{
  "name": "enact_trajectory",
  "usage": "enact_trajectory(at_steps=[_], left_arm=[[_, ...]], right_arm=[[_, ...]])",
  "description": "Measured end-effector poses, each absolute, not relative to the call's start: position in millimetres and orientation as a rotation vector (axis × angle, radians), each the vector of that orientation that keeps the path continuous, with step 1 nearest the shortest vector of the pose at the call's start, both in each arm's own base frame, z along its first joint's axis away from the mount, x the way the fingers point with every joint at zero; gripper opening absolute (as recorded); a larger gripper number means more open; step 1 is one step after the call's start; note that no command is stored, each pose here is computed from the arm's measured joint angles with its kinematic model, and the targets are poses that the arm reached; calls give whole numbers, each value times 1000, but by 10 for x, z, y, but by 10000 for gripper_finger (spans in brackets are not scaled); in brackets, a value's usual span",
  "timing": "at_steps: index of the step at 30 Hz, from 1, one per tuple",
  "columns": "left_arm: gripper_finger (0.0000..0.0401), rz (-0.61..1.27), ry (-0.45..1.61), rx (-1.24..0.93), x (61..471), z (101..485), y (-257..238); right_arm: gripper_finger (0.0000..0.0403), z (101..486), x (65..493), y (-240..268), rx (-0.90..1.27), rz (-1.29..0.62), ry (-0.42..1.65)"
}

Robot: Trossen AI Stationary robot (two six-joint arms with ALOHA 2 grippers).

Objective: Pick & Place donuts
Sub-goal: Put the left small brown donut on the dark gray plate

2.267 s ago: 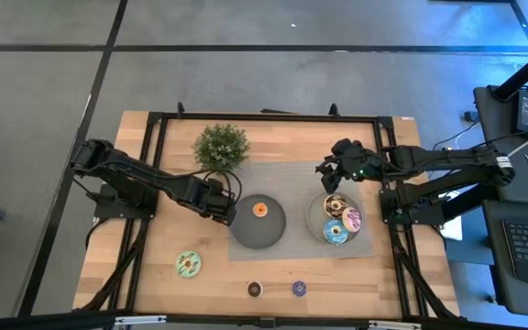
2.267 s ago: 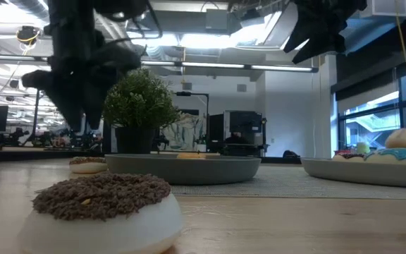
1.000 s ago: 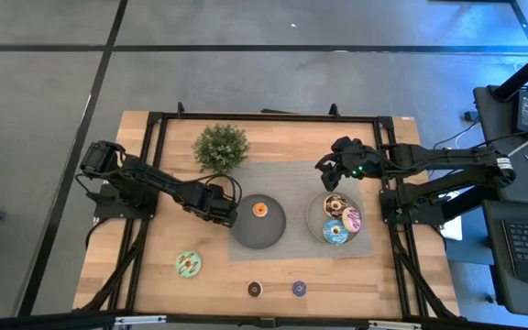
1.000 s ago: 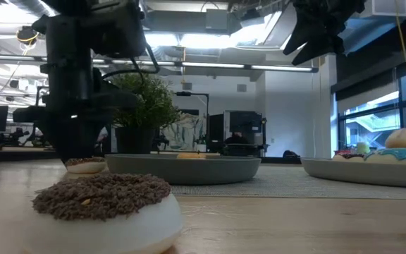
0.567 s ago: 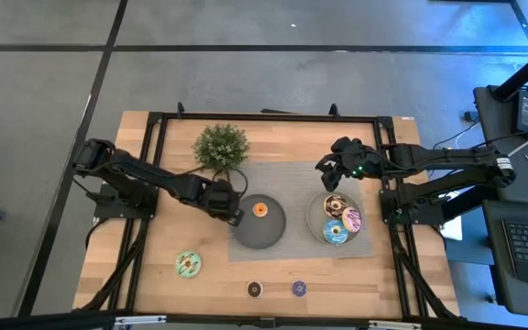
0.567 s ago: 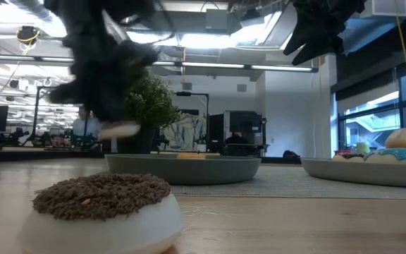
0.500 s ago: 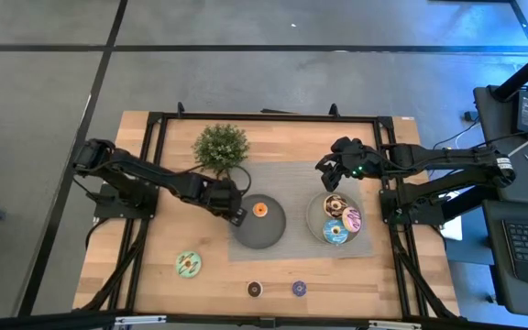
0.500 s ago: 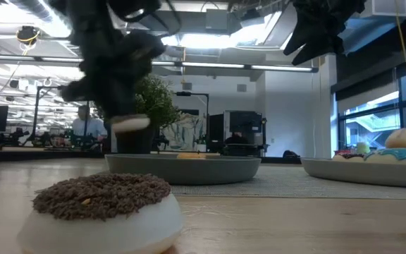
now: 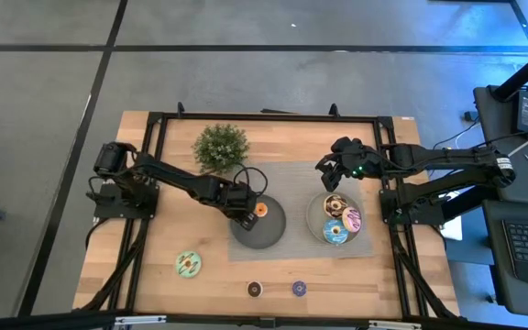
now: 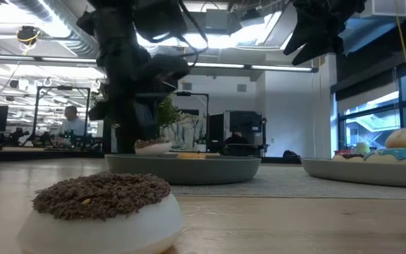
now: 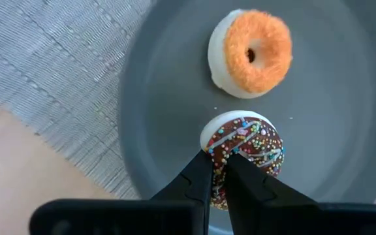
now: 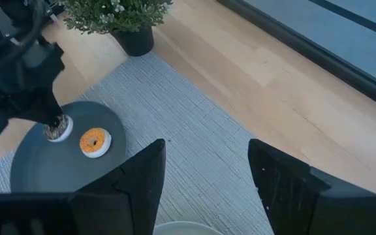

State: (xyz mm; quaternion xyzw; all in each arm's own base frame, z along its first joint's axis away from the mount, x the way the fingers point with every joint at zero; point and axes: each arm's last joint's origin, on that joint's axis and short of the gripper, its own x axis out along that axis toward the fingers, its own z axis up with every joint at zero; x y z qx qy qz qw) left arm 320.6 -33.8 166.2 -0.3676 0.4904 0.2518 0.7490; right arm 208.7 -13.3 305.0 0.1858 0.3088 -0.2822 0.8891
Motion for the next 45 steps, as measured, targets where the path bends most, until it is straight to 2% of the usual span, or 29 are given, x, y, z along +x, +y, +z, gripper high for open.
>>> enact_trajectory(at_steps=[4,12,24,28,38,45], left_arm=[[30,525,1036,-816,3285,1622,-354],[29,524,1087,-831,3271,1562,-362],[50,511,1093,-845,3274,1567,-355],[66,508,1096,-848,3273,1566,-358],[137,530,1099,-878,3271,1562,-286],[152,516,1107,-878,3272,1563,-277]], right_arm=[[220,3050,2087,-133,386,-586,642],[220,3050,2087,-133,386,-586,642],[220,3050,2087,-133,383,-585,643],[220,3050,2087,-133,383,-585,643],[220,3050,2087,-133,383,-585,643],[220,2987,2162,-89,393,-499,700]])
